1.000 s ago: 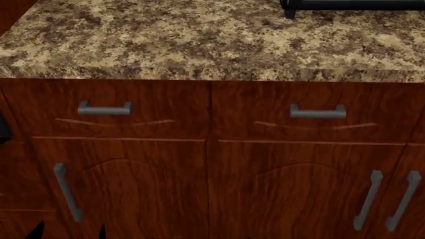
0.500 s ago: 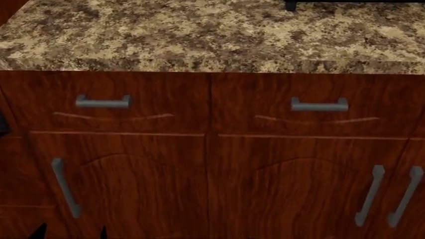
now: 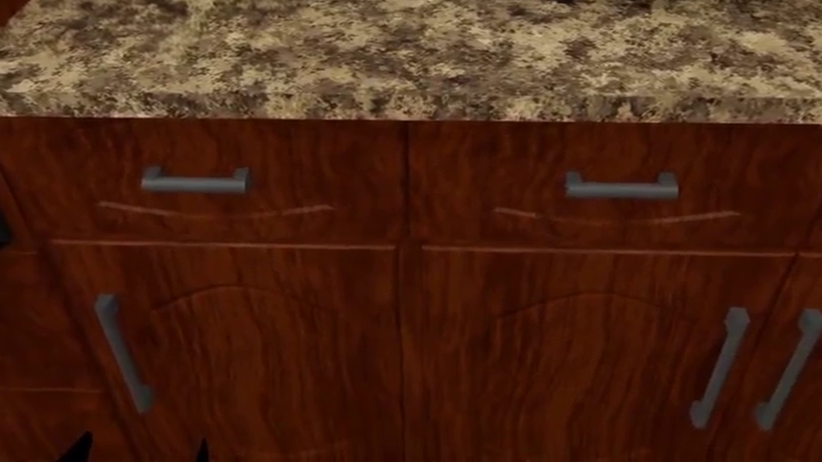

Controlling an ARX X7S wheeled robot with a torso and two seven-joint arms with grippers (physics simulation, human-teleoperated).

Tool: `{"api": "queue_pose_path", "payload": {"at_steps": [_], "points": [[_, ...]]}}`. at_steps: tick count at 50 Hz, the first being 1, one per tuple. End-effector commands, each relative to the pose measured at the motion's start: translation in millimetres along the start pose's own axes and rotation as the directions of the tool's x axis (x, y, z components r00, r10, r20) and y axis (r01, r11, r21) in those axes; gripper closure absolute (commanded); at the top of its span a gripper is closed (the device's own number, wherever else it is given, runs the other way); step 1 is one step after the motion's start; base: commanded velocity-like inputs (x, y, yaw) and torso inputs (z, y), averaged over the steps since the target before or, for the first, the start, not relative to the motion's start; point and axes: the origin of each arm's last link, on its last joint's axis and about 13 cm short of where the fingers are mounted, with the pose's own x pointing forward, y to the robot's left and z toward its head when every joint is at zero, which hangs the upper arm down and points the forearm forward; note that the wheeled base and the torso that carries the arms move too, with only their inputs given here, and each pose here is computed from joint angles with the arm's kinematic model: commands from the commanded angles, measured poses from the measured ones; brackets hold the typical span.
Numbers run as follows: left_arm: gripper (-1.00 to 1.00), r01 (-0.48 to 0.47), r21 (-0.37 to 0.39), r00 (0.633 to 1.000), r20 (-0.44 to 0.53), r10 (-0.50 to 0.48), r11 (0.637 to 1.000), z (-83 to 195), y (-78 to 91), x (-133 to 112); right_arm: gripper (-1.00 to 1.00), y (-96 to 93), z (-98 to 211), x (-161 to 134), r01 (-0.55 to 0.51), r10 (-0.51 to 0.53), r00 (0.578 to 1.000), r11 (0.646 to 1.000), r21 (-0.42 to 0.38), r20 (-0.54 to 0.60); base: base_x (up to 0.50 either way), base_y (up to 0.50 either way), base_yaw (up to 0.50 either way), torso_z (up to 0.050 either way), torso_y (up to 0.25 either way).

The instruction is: Close the oven door

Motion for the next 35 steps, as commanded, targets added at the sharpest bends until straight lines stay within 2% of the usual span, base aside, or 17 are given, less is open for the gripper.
{"api": "queue_pose_path", "payload": {"at_steps": [1, 3, 4, 5, 6, 35], "points": [[-1.00, 0.004, 0.004, 1.000, -0.001, -0.004, 1.000, -1, -0.2, 0, -1.00, 0.1, 0, 0, -0.001, 0.001, 1.000, 1.000, 0.001, -0.004, 0.00, 0.00, 0.00, -0.031, 0.000], [-1.00, 0.005, 0.004, 1.000, -0.001, -0.005, 1.000, -1, -0.5, 0, -1.00, 0.2, 1, -1, -0.001, 0.001, 1.000, 1.000, 0.001, -0.003, 0.00, 0.00, 0.00, -0.031, 0.000], [-1.00, 0.009, -0.003, 1.000, 0.027, -0.009, 1.000, -16, -3.4, 1, -1.00, 0.2, 1, -1, -0.001, 0.001, 1.000, 1.000, 0.000, -0.002, 0.00, 0.00, 0.00, -0.032, 0.000], [-1.00, 0.007, 0.005, 1.000, 0.000, -0.007, 1.000, -2, -0.7, 0, -1.00, 0.0, 2, -1, -0.001, 0.001, 1.000, 1.000, 0.001, -0.001, 0.00, 0.00, 0.00, -0.032, 0.000], [-1.00, 0.007, 0.004, 1.000, 0.000, -0.007, 1.000, 1, -0.7, -1, -1.00, -0.1, 2, -1, 0.001, -0.001, 1.000, 1.000, 0.000, -0.001, 0.00, 0.00, 0.00, -0.031, 0.000], [-1.00, 0.004, 0.008, 1.000, -0.004, -0.004, 1.000, -3, -0.6, -1, -1.00, -0.4, 1, -1, 0.001, -0.001, 1.000, 1.000, 0.002, -0.009, 0.00, 0.00, 0.00, -0.031, 0.000]]}}
